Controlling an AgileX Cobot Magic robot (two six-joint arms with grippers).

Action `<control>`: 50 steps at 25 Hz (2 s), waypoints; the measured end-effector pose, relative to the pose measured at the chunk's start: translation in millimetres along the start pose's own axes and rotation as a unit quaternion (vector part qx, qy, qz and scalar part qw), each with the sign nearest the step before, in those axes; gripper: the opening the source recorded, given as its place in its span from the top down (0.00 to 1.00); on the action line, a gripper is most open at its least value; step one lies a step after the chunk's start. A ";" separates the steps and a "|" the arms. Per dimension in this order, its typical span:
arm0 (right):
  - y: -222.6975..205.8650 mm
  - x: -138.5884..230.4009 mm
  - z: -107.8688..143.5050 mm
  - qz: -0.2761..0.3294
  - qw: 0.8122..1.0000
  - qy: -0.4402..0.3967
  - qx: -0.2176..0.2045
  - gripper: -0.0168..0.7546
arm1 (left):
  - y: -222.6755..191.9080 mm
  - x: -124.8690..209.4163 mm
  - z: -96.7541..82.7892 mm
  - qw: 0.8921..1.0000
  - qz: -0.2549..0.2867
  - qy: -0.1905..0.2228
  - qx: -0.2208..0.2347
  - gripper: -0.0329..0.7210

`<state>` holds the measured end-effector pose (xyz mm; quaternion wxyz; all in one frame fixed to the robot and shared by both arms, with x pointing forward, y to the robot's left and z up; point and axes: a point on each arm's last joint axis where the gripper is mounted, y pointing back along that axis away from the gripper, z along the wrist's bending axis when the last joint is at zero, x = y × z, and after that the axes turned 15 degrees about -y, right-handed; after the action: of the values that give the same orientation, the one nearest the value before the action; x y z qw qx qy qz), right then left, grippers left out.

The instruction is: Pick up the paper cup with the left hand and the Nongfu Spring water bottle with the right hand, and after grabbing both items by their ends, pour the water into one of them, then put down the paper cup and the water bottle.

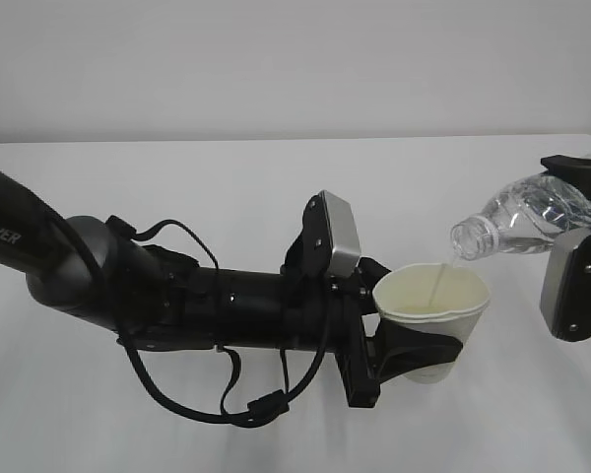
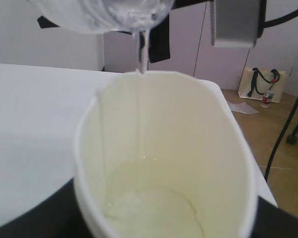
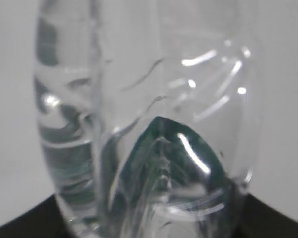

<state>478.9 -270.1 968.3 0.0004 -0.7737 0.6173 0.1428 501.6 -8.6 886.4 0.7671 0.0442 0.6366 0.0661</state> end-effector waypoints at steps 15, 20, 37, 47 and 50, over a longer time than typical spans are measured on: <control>0.0 -0.1 -0.2 0.000 1.000 0.000 0.001 0.47 | 0.0 0.0 0.0 1.000 0.000 0.000 0.000 0.40; 0.0 -0.2 -0.5 -0.001 1.000 0.001 0.003 0.47 | 0.0 0.0 0.0 1.000 0.000 0.000 0.000 0.40; 0.0 -0.3 -0.7 -0.001 1.000 0.002 0.004 0.47 | 0.0 0.0 0.0 1.000 0.000 0.000 0.000 0.40; 0.0 -0.3 -0.7 -0.001 1.000 0.002 0.004 0.47 | 0.0 0.0 0.0 1.000 0.000 0.000 0.000 0.40; 0.0 -0.3 -0.7 -0.001 1.000 0.005 0.004 0.47 | 0.0 0.0 0.0 1.000 0.000 0.000 0.000 0.40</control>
<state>479.0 -269.9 969.0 0.0005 -0.7753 0.6167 0.1368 501.6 -8.6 886.4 0.7671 0.0442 0.6366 0.0661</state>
